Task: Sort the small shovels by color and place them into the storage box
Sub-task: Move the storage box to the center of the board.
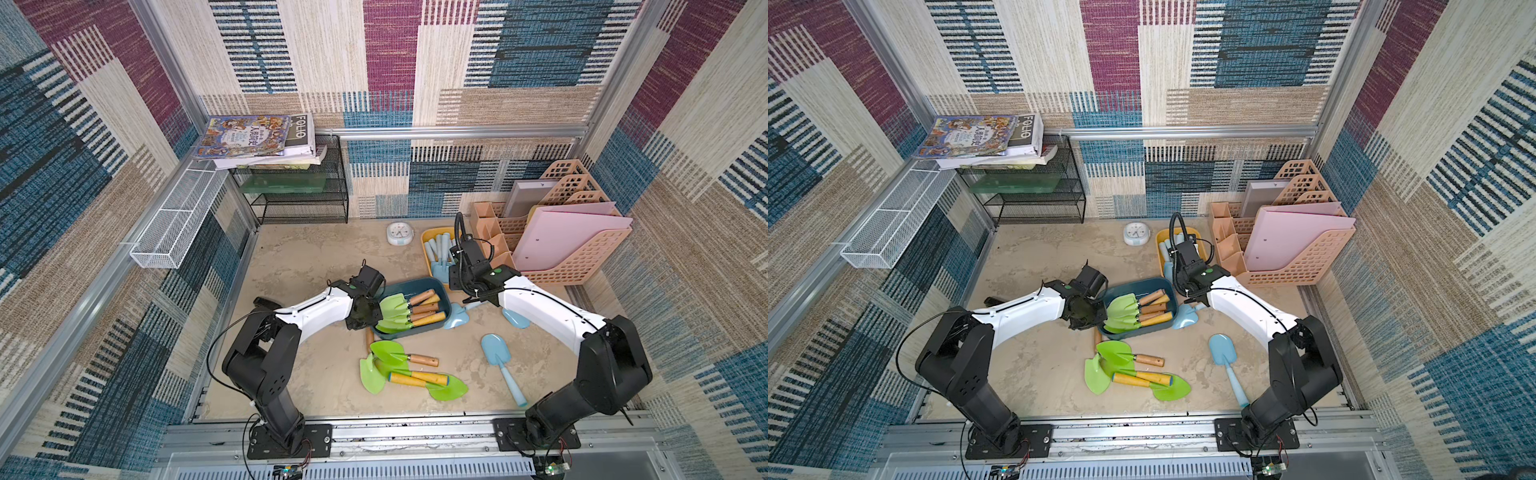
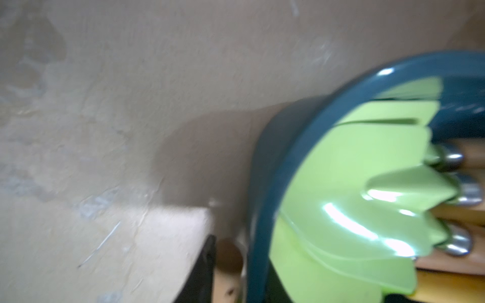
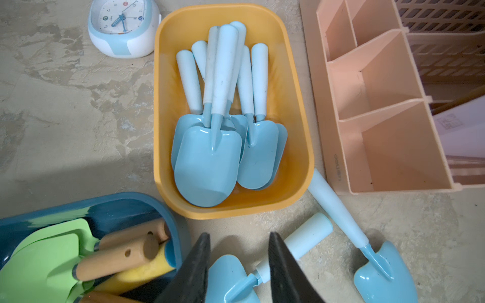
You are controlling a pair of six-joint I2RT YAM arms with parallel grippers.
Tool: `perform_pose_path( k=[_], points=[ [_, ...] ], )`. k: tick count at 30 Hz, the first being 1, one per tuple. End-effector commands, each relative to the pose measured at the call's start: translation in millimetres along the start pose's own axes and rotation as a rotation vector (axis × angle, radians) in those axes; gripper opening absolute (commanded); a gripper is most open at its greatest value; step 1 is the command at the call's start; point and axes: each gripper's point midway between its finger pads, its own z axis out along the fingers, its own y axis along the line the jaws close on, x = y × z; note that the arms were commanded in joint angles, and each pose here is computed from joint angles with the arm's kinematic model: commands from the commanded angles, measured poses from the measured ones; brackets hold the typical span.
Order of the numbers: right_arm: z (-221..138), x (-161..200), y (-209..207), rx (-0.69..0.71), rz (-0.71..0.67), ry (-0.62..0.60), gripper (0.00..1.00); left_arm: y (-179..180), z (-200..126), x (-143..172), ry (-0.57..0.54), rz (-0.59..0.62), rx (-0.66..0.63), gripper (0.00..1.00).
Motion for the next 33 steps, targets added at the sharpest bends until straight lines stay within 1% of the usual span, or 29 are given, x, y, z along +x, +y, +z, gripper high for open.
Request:
perform_pose_path(
  k=[1, 5, 12, 17, 20, 23, 25, 27, 29, 33],
  points=[
    [-2, -5, 1, -0.014, -0.002, -0.033, 0.40, 12, -6, -1, -0.013, -0.057, -0.059, 0.00],
    [-3, -4, 2, -0.023, -0.010, -0.039, 0.40, 20, -20, -9, -0.073, -0.120, -0.093, 0.00],
    [-7, -5, 1, -0.044, -0.020, -0.060, 0.40, 36, -39, -19, -0.171, -0.272, -0.131, 0.00],
    [-11, -7, -2, -0.055, -0.014, -0.071, 0.40, 40, -34, -22, -0.199, -0.403, -0.120, 0.00],
    [-15, -9, 0, -0.082, -0.005, -0.078, 0.40, 42, -27, -24, -0.219, -0.512, -0.110, 0.00],
    [-19, -10, 2, -0.104, 0.001, -0.085, 0.40, 43, -26, -35, -0.269, -0.577, -0.108, 0.00],
    [-21, -11, 2, -0.110, 0.001, -0.091, 0.40, 38, -24, -42, -0.285, -0.611, -0.090, 0.00],
    [-21, -11, 3, -0.115, 0.001, -0.090, 0.40, 26, -16, -49, -0.279, -0.652, -0.045, 0.00],
    [-21, -11, 3, -0.120, 0.003, -0.089, 0.40, 11, -7, -54, -0.251, -0.681, -0.002, 0.00],
    [-21, -12, 1, -0.123, 0.004, -0.089, 0.40, -23, 12, -68, -0.194, -0.699, 0.051, 0.00]
  ],
)
